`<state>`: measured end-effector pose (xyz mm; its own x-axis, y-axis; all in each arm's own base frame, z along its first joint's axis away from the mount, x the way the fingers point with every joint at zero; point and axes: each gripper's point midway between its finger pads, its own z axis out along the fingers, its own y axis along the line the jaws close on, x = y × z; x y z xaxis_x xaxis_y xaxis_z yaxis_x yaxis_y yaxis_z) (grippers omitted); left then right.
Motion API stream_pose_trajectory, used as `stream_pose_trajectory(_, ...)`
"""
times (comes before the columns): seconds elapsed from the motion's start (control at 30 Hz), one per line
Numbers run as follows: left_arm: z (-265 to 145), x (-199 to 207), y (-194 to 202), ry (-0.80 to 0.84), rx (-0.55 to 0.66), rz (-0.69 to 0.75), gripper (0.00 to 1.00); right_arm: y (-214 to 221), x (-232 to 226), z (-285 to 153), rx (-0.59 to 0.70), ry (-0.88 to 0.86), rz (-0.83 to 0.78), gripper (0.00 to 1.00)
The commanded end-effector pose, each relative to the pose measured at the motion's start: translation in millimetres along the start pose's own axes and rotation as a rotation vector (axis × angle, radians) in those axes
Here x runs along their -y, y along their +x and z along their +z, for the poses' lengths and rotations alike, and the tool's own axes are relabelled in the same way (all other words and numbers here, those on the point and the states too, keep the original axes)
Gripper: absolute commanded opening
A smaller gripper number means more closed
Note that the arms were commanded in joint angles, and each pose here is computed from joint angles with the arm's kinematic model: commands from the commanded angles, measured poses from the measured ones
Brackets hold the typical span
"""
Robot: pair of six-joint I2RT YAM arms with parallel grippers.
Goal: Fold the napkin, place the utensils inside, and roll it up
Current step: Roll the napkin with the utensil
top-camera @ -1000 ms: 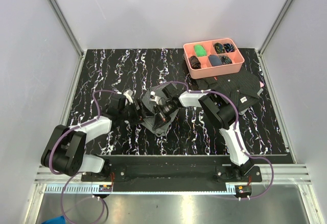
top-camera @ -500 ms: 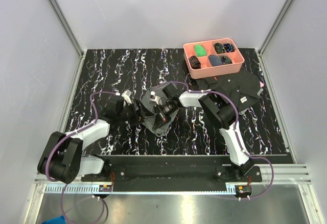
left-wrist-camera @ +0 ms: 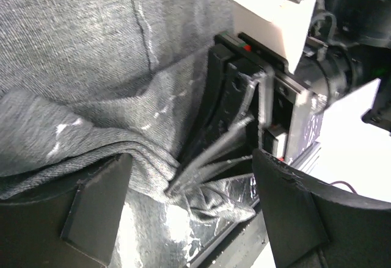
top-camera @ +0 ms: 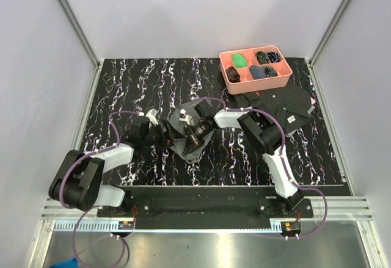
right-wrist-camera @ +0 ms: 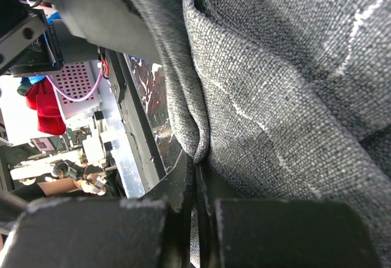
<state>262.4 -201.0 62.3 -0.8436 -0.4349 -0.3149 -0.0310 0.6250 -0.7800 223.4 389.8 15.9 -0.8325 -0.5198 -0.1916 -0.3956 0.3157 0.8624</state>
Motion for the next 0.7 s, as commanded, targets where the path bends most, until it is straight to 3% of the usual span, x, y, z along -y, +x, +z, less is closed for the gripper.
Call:
stream_pose_trajectory(0.0,14,-4,-9,0.011,0.039,0.009,0.82,7,24,2,0.003,0.087,0.013,0.00)
stream_pose_trajectory(0.13,17,-23,-1,-0.044,0.022,-0.004,0.82,5,22,-1,0.014,0.103,0.004,0.01)
stream_pose_trajectory(0.27,18,-35,3,-0.091,0.010,-0.005,0.82,1,17,-5,0.028,0.113,-0.009,0.08)
stream_pose_trajectory(0.4,18,-38,6,-0.118,-0.010,-0.012,0.82,-4,9,-14,0.062,0.154,-0.038,0.34)
stream_pose_trajectory(0.53,16,-38,3,-0.136,-0.009,0.003,0.82,-12,-3,-30,0.120,0.222,-0.075,0.52)
stream_pose_trajectory(0.67,16,-39,4,-0.144,-0.023,0.008,0.82,-10,-9,-44,0.162,0.284,-0.096,0.59)
